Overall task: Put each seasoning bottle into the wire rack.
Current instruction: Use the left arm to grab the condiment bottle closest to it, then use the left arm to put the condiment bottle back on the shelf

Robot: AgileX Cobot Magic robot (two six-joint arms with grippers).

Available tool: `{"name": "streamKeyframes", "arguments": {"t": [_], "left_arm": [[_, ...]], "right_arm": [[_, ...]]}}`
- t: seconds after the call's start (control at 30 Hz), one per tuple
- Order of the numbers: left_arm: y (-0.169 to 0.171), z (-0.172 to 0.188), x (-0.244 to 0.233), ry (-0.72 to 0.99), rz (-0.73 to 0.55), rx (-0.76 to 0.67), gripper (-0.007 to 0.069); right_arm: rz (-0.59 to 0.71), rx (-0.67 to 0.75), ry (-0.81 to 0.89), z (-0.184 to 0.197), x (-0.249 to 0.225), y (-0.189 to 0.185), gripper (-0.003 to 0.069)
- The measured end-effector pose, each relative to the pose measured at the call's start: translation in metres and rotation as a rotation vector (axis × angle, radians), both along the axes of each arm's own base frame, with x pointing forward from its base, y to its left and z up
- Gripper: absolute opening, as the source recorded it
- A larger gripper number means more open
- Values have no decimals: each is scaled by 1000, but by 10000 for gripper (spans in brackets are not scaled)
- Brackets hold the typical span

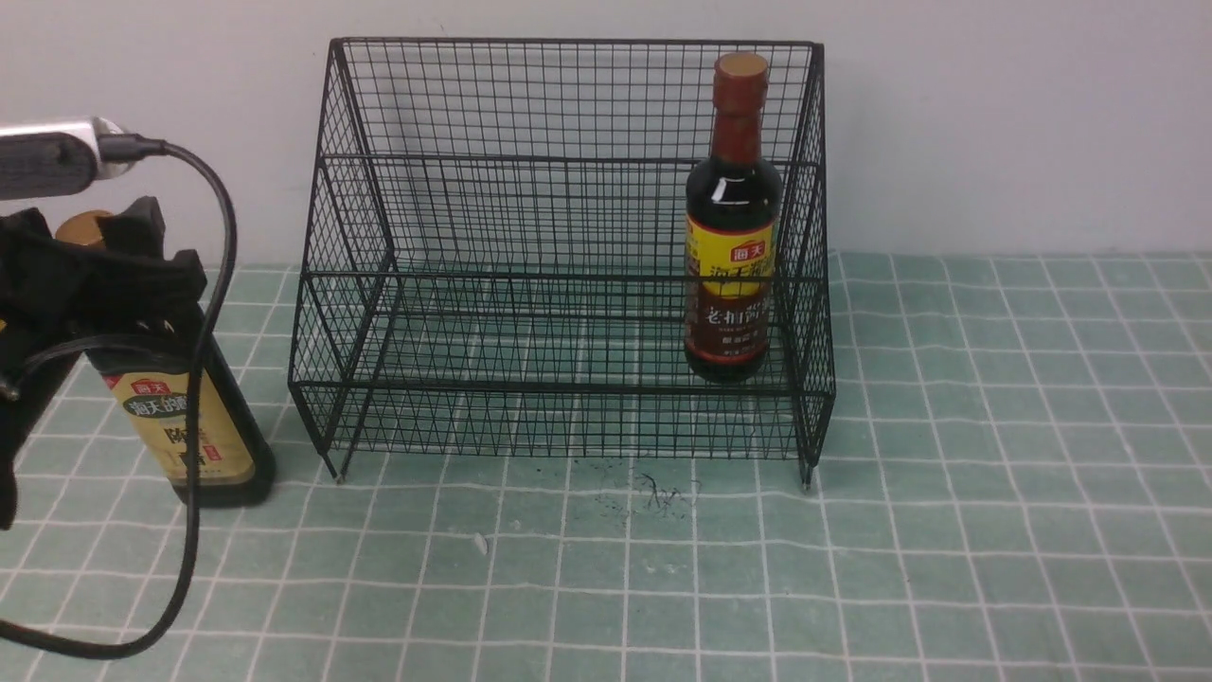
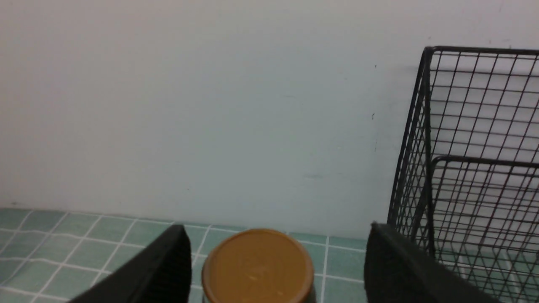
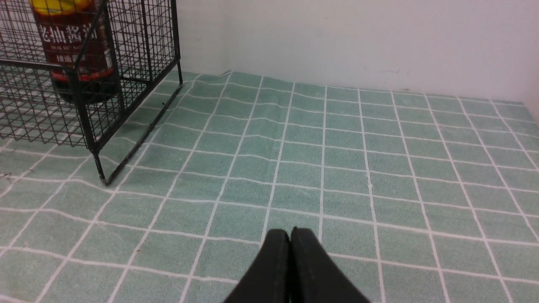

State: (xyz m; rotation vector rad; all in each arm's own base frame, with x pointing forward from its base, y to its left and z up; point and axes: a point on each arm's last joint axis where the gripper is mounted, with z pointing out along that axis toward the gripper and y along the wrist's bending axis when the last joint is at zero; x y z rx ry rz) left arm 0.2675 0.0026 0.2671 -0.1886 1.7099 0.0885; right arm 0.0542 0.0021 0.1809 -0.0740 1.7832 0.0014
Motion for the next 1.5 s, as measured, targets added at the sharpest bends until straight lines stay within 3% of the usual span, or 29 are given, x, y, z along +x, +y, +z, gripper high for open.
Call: {"name": "streamKeyframes", "arguments": {"t": [0.13, 0.27, 0.37, 0.63, 0.77, 0.97, 1.13, 1.27, 1.5], "left_arm": [[1, -11, 8, 17, 19, 9, 496], [2, -16, 11, 21, 30, 14, 442], [3, -16, 12, 8, 37, 19, 309], [1, -6, 5, 25, 11, 31, 312], [-1, 21, -3, -22, -23, 29, 312], [-6, 96, -18, -188, -87, 48, 312], [-10, 138, -18, -262, -127, 46, 312], [-14, 159, -13, -278, -164, 1, 312], [-41, 162, 8, -286, -248, -29, 312]], "right_arm": [[0, 0, 0, 0, 0, 0, -15], [0, 0, 0, 0, 0, 0, -15], [0, 0, 0, 0, 0, 0, -15], [2, -9, 0, 0, 0, 0, -15], [3, -15, -1, 0, 0, 0, -15], [3, -15, -1, 0, 0, 0, -15], [3, -15, -1, 0, 0, 0, -15], [3, -15, -1, 0, 0, 0, -15], [3, -15, -1, 0, 0, 0, -15]]}}
